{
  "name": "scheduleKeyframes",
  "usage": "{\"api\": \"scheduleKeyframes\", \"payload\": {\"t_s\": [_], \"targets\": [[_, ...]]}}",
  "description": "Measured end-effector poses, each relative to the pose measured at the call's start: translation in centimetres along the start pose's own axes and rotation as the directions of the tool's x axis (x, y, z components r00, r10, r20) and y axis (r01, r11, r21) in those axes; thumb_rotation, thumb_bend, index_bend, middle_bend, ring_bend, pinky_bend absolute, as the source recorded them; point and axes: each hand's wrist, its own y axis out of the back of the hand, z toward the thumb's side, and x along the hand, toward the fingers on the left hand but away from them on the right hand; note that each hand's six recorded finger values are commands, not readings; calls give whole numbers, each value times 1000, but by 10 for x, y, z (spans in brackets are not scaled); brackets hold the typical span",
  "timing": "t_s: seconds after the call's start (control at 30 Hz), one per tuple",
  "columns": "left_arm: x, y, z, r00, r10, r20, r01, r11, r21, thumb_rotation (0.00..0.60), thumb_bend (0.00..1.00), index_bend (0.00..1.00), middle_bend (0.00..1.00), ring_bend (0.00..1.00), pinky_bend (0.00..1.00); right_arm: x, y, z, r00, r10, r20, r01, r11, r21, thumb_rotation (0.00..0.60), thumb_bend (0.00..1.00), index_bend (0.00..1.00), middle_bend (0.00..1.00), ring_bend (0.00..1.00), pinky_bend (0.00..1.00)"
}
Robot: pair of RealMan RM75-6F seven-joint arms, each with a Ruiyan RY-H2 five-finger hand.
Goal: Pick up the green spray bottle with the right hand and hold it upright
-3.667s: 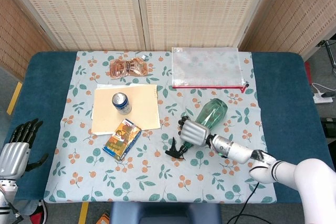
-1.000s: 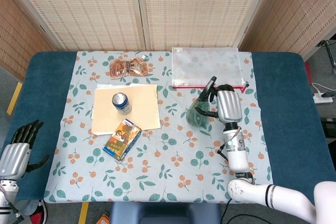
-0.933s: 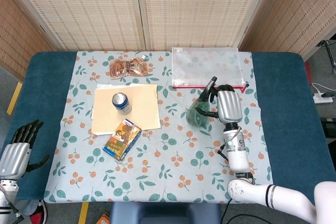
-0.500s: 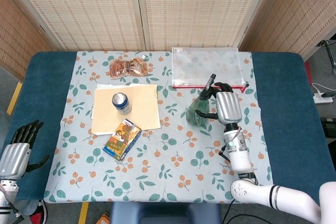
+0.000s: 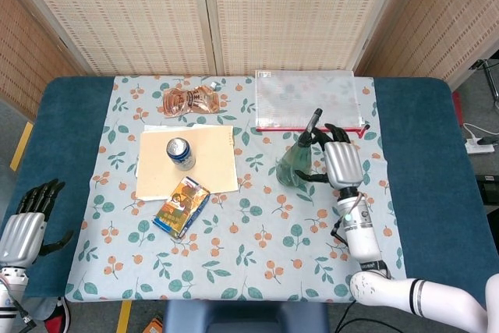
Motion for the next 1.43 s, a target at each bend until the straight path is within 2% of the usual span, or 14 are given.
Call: {"api": "scheduleKeyframes", "payload": {"t_s": [0.5, 0.73, 0.8, 0.87, 1.0, 1.17, 1.27, 1.33, 1.43], "targets": [[0, 0, 0, 1000, -2, -2, 2, 1000, 3, 600, 234, 0, 0, 0, 0, 8, -4, -27, 998, 35, 54, -38, 997, 65, 600, 0, 171, 330, 81, 121], [-1, 0, -3, 1000, 0, -11, 0, 1000, 0, 600, 233, 0, 0, 0, 0, 28, 8, -43, 995, 73, 67, -83, 983, 165, 600, 0, 145, 282, 0, 9], [-1, 0, -4, 1000, 0, -15, 0, 1000, -2, 600, 233, 0, 0, 0, 0, 41, 16, -47, 993, 88, 72, -102, 971, 215, 600, 0, 180, 271, 0, 0], [-2, 0, -4, 1000, 0, -19, 0, 1000, -5, 600, 233, 0, 0, 0, 0, 58, 30, -53, 993, 88, 82, -108, 952, 287, 600, 10, 261, 270, 0, 0], [-3, 2, -5, 1000, 7, -18, -7, 1000, -8, 600, 233, 0, 0, 0, 0, 81, 56, -60, 996, 27, 83, -58, 917, 395, 600, 84, 285, 270, 0, 0], [-2, 1, -3, 1000, 5, -11, -5, 1000, -3, 600, 234, 0, 0, 0, 0, 102, 57, -105, 991, -19, 136, -52, 865, 499, 600, 102, 247, 262, 0, 0], [0, 1, -1, 1000, 4, -9, -4, 1000, -3, 600, 234, 0, 0, 0, 0, 113, 59, -125, 992, -7, 122, -63, 828, 557, 600, 103, 218, 246, 0, 0], [0, 0, -1, 1000, 2, -7, -2, 1000, -1, 600, 234, 0, 0, 0, 0, 119, 60, -126, 995, 11, 97, -64, 821, 567, 600, 102, 218, 245, 0, 0], [0, 1, 0, 1000, 2, -5, -2, 1000, -1, 600, 234, 0, 0, 0, 0, 125, 58, -128, 997, 39, 69, -71, 827, 558, 600, 102, 214, 244, 0, 0]]}}
